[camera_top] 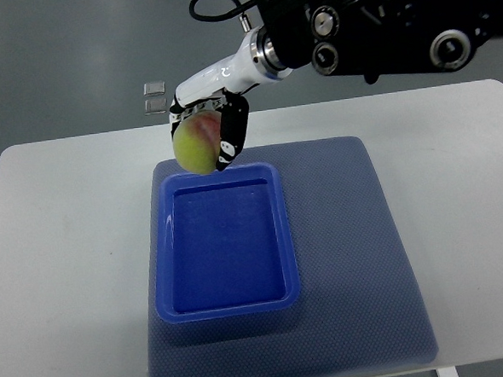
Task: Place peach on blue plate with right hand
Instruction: 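Lower the held peach into the blue tray with the right hand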
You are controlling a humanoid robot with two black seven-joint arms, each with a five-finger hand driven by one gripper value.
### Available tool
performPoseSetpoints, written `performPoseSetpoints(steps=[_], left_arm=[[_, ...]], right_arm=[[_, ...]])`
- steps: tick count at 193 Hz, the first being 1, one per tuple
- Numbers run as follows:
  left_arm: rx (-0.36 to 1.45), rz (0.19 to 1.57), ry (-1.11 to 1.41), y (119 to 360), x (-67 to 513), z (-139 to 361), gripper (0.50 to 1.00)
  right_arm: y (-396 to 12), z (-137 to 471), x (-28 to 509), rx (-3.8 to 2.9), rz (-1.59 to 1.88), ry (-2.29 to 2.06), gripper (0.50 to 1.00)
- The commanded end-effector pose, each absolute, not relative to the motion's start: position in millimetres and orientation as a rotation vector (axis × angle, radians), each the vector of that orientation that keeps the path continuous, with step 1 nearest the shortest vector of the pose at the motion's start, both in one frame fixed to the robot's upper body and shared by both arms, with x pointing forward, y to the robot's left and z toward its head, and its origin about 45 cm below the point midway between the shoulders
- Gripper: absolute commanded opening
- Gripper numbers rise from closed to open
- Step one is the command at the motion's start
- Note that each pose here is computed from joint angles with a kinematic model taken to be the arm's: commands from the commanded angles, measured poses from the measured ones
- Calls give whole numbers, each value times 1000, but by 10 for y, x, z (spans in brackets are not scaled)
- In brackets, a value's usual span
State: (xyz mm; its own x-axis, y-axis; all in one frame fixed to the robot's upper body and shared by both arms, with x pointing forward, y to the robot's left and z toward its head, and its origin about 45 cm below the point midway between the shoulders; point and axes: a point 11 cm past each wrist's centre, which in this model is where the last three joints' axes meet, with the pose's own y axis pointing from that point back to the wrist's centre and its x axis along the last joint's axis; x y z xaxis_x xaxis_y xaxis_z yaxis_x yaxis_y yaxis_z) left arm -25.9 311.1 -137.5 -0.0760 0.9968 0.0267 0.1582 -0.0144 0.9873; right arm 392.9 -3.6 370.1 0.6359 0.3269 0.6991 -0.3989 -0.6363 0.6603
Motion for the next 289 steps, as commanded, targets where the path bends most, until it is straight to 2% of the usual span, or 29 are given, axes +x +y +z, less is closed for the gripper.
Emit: performPoseSetpoints(steps=[1,55,124,215,222,232,233,250,263,287,288,289], left_arm=[[1307,1210,1374,3128,-263,-1374,1000],[1304,1205,1375,3116,-262,-1375,1000],[1306,1200,1372,3112,-263,-1375,1000],[1294,1186,1378,3090,-261,-1375,1000],[1294,1186,1378,3093,-261,-1375,1000],[1294,1186,1378,3093,-261,-1375,1000],[1292,1186,1380,3091,-261,-1375,1000],[1294,1186,1378,3093,-261,-1375,1000],[1292,1184,1379,3086,-261,-1375,1000],[1292,1184,1379,3086,-261,-1375,1000],[1292,1184,1379,3086,-261,-1375,1000],[1292,1184,1379,3086,-261,-1375,1000]], right_arm=[[188,3373,3857,2017,1048,-17,500],[-95,2894,4148,2030,940,-158,500],[-287,2371,4101,2062,825,-196,500],[-308,2186,4047,2109,782,-234,500],[-287,2186,4036,2126,775,-240,535],[-287,2186,4036,2126,775,-240,535],[-272,2181,4024,2143,768,-241,549],[-274,2130,3992,2159,754,-234,590],[-291,2069,3966,2162,738,-232,648],[-306,2014,3942,2165,723,-230,668],[-312,1988,3932,2168,718,-234,690],[-312,1988,3932,2168,718,-234,690]])
